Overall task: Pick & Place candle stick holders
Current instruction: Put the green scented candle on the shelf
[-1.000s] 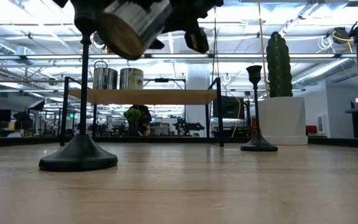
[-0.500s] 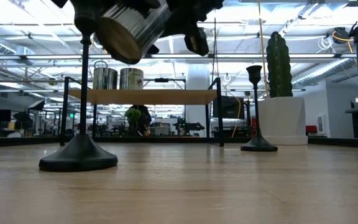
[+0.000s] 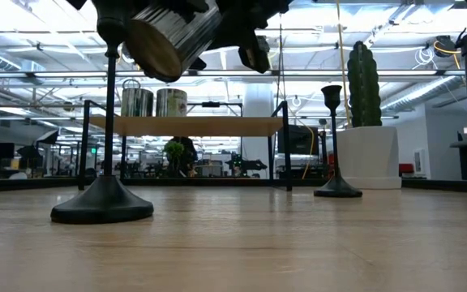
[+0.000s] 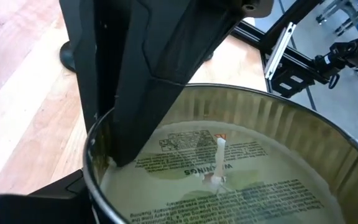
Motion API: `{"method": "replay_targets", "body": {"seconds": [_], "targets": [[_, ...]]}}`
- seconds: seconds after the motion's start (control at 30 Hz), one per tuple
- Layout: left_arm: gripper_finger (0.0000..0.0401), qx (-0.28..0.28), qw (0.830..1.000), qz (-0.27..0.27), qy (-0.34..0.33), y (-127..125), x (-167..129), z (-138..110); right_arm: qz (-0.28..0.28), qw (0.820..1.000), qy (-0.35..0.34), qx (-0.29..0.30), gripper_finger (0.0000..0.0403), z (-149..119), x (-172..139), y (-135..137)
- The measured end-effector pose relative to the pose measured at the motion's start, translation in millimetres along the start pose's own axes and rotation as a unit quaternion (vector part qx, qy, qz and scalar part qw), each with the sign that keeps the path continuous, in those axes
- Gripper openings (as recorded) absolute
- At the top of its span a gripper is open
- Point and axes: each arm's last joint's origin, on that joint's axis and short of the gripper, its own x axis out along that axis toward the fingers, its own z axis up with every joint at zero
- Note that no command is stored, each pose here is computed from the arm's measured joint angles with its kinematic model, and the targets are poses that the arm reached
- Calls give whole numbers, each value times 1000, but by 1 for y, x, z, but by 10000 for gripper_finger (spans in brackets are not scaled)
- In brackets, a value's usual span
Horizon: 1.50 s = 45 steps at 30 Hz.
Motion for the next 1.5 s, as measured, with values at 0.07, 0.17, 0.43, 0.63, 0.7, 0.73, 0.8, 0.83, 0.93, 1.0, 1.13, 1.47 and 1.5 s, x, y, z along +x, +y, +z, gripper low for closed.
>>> {"method": "replay_targets", "body": {"seconds": [0.07,0.17,0.43,0.63,0.7,0.73,0.8,0.83,0.93,1.0,1.13,1.47,1.5], "targets": [[353,2,1000,10,6,1,-3,-1,7,1000,1,-7,36,1,0,-1],[353,2,999,28,18,2,-10,-4,16,1000,5,-9,55,3,-1,-1],[353,-14,995,75,62,5,-25,-15,42,999,5,-17,99,6,-3,0],[353,-23,991,113,68,4,-43,-19,31,999,5,-24,109,6,-3,-2],[352,-20,993,115,34,1,-53,-14,29,999,9,-33,108,5,-2,-3],[352,-19,992,124,25,1,-59,-14,28,999,9,-37,107,5,-2,-3],[352,-18,989,148,-5,0,-70,-11,25,999,11,-45,104,5,-3,-4],[352,-19,986,165,-25,1,-76,-10,21,999,14,-48,102,4,-5,-4],[352,-22,969,227,-89,2,-95,-6,15,997,20,-72,97,3,-10,-4],[352,-25,956,263,-128,3,-103,-4,7,996,26,-85,95,2,-18,-2],[352,-32,921,336,-194,6,-114,0,-5,994,0,-110,94,6,-37,3],[352,-45,853,450,-262,19,-113,10,-45,980,-43,-187,94,6,-108,16],[352,-47,849,452,-270,19,-112,11,-45,980,-44,-191,94,5,-114,16]]}}
